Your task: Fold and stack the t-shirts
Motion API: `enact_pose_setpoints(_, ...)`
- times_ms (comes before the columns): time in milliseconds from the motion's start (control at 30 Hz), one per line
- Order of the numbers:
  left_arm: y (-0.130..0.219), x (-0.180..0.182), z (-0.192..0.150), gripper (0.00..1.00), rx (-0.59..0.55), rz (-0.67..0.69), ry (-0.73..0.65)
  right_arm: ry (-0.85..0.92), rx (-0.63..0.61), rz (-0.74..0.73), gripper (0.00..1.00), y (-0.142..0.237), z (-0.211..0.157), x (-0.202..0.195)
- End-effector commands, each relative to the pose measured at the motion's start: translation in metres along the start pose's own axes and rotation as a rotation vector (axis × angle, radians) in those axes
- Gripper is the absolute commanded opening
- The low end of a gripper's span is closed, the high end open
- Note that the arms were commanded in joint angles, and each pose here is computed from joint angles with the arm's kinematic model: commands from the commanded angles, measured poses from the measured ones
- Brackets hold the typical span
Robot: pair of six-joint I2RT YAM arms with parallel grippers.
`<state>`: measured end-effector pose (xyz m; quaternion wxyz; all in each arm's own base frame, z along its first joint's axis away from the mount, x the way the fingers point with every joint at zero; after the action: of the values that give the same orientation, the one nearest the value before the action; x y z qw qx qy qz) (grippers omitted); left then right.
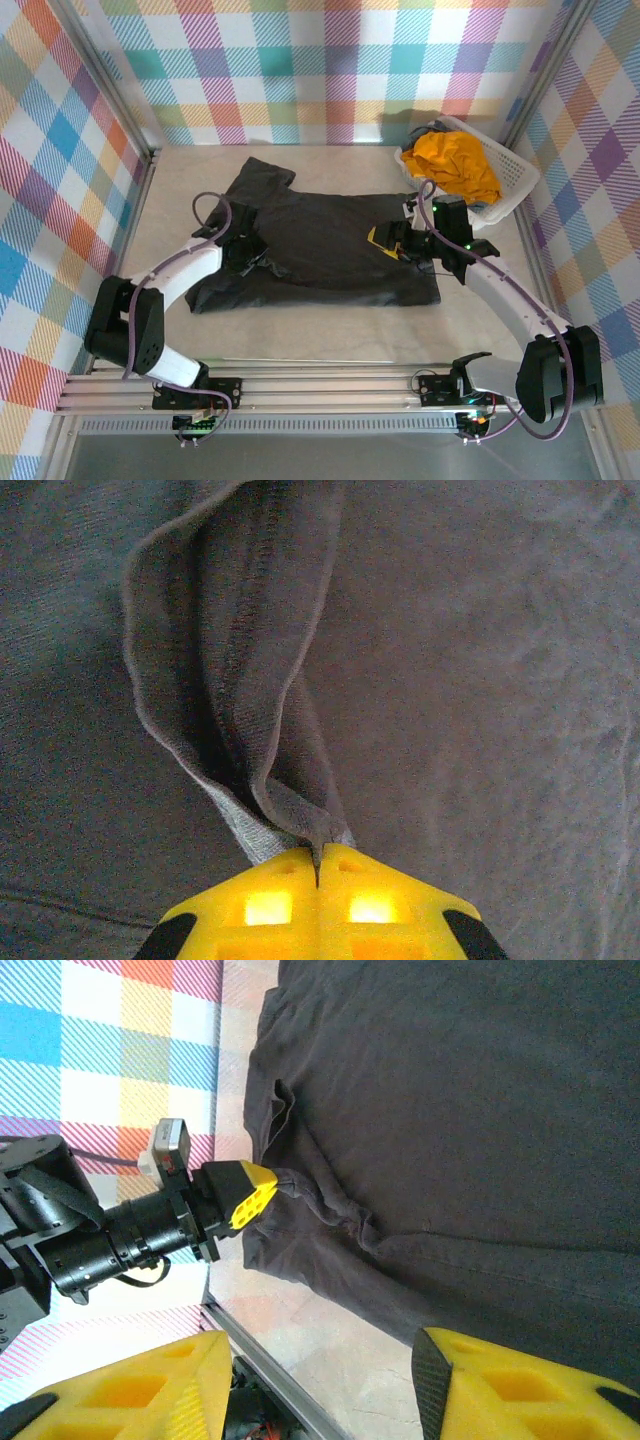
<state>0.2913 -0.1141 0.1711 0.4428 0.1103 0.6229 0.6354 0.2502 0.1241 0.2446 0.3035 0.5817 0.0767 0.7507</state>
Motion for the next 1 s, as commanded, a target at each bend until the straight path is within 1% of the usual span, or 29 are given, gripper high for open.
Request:
enact_pose_setpoints(0,-0.005,-0.013,-0.005,0.0,0.005,0.084,-0.13,0.012,-0.001,0.029,0.51,0.002,-0.001,0.006)
enact_pose_setpoints(133,-0.015,-0.035,-0.007,0.0,0.002,0.126,-0.241,0.008,-0.001,0.024,0.51,0.002,0.0,0.005)
enact_pose_setpoints(367,-0.03,-0.059,-0.01,0.0,-0.006,0.138,-0.338,0.003,0.005,0.012,0.51,0.002,-0.001,0.004)
enact_pose_setpoints(533,-0.042,-0.07,-0.02,0.0,0.017,0.157,-0.418,-0.009,0.012,0.002,0.51,-0.001,-0.002,0.0)
enact_pose_setpoints(700,-0.047,-0.072,-0.023,0.0,0.007,0.171,-0.452,-0.018,0.021,0.0,0.51,-0.004,-0.001,-0.002)
enact_pose_setpoints(967,-0.052,-0.081,-0.017,0.0,-0.026,0.201,-0.48,-0.029,0.034,-0.011,0.51,-0.006,-0.003,-0.006)
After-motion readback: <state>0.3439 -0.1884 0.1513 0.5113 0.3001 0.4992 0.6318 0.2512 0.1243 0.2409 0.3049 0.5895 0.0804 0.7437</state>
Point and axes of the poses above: each hand's point on the last joint's axis, 136 mm out from that joint toward the fingers, its own y axis back along the fingers, its own x axis along the line the jaws close on, z = x × y, the point moved 10 cm from there along y, back along the fingers, and after that the axes turned 2 degrees about y, right-handed, at the moved point
